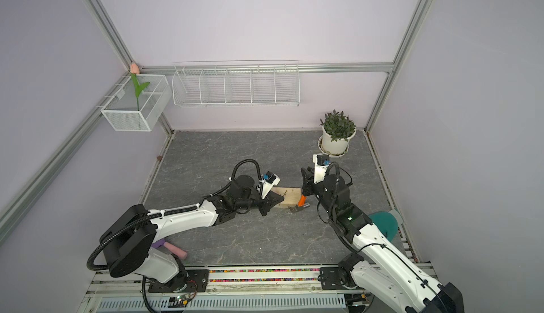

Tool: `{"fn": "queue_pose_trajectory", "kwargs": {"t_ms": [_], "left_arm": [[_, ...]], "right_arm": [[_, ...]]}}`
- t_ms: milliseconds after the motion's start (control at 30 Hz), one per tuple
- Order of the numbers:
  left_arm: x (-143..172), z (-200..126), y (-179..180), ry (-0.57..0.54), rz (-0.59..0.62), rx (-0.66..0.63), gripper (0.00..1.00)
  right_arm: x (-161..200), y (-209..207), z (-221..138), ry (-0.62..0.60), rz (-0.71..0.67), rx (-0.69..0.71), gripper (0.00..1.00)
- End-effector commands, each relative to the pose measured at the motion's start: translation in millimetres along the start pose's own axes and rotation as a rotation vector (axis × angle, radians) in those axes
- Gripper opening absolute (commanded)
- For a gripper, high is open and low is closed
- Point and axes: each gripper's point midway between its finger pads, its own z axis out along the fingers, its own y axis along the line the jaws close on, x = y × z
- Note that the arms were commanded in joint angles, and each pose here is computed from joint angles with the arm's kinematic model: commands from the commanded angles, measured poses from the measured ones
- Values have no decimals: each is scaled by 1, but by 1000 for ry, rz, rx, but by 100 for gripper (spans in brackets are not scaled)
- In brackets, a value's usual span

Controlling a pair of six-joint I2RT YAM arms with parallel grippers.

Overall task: Use a claw hammer to pull out a nail
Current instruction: Place the nail at the center of the board.

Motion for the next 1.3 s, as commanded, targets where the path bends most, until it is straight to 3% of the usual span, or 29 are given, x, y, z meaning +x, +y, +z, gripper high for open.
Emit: {"fn": "queue_pose_trajectory", "kwargs": {"t_ms": [0, 533, 700, 1000, 1267], "left_arm": [[-12, -4, 0, -34, -1, -18, 0], [-9, -3, 13, -34, -34, -83, 0], [-10, -15, 29, -39, -75, -163, 0], [18, -87, 110, -18, -248, -685, 0], [66, -103, 174, 130, -435, -934, 0]], "right_arm": [[-28, 11, -4, -103, -3, -52, 7], [-21, 5, -4, -83, -45, -21, 7], [-20, -9, -3, -58, -72, 65, 7], [-2, -54, -5, 141, -116, 291, 7], [19, -60, 10, 218, -43, 259, 7]]}}
